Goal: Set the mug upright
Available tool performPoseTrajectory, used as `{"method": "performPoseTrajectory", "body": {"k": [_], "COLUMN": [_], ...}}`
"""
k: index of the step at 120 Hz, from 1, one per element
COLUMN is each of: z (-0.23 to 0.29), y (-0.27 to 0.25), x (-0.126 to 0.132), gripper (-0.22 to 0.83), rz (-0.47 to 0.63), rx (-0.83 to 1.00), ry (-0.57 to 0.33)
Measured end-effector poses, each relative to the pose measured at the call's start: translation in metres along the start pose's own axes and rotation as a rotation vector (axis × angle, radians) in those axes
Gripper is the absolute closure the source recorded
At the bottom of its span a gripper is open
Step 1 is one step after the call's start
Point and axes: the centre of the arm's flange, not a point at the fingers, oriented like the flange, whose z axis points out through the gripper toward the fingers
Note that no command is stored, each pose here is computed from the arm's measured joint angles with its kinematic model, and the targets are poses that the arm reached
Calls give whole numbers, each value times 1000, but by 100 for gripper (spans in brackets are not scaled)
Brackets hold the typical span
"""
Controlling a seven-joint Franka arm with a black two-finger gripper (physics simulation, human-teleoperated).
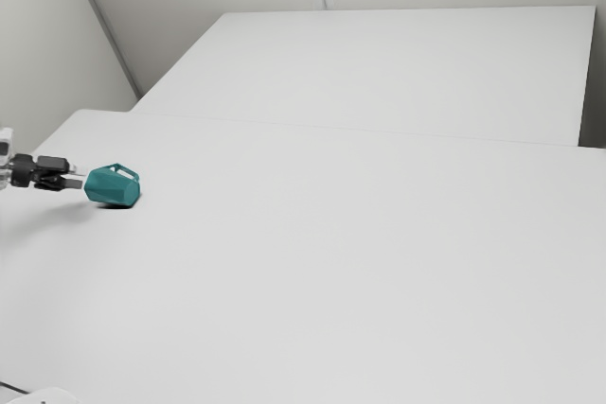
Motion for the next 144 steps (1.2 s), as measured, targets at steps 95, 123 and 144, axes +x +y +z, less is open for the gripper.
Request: {"method": "performPoseTrajectory", "body": {"k": [95,123,144], "z": [51,51,54], "y": [16,16,22], "x": [19,18,22], "gripper": [12,44,65], "rz": [16,-4,-1], "rx": [-34,-32,-38], "ry": [-34,-38,-43]}}
